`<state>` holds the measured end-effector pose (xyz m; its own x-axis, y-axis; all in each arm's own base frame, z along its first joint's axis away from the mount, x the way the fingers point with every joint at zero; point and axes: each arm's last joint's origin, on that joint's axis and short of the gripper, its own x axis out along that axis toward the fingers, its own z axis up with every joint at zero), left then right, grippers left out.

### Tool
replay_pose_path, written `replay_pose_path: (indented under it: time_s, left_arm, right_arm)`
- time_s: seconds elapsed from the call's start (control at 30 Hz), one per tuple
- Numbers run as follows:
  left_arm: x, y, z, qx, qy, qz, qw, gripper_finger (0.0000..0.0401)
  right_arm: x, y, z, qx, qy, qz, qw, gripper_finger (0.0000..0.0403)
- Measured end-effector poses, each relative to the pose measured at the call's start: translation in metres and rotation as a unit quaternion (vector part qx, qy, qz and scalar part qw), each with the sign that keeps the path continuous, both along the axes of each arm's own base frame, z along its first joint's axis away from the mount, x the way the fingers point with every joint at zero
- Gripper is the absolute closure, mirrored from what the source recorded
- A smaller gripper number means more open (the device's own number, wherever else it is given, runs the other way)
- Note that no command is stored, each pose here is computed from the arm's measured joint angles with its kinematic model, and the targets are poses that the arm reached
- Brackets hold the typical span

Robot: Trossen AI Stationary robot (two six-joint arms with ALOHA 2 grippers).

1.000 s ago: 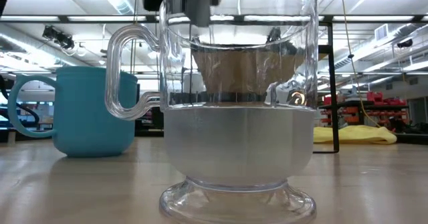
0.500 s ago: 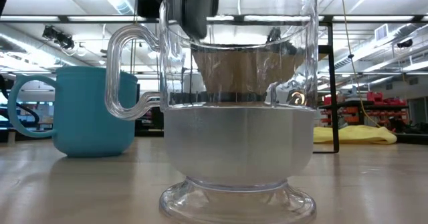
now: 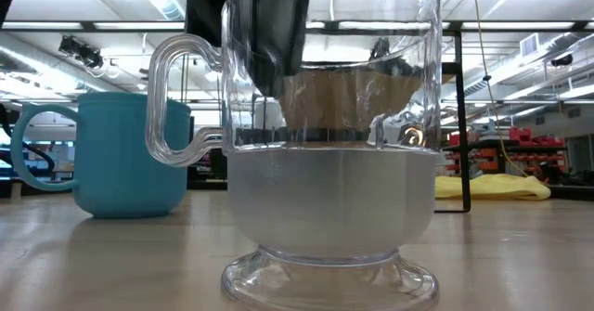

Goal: Stack small to large cups/mugs on shelf
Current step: Put the transparent mug on the shelf

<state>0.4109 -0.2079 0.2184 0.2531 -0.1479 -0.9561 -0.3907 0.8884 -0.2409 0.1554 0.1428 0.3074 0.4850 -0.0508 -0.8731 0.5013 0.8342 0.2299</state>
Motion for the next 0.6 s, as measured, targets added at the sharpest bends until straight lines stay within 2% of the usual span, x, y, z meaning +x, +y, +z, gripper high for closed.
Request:
replay_pose_path:
  time_s: [0.2, 0.6]
  left_arm:
    - [0.0013, 0.0029, -0.0001, 0.001, 0.001, 0.012, 1.000, 0.0310]
    - [0.0037, 0.0082, -0.0001, 0.000, 0.002, 0.023, 1.000, 0.0392]
  right_arm:
    - [0.0002, -0.0001, -0.0001, -0.001, -0.001, -0.001, 1.000, 0.0317]
    - [0.0002, -0.0002, 0.0000, -0.002, -0.003, -0.002, 1.000, 0.0317]
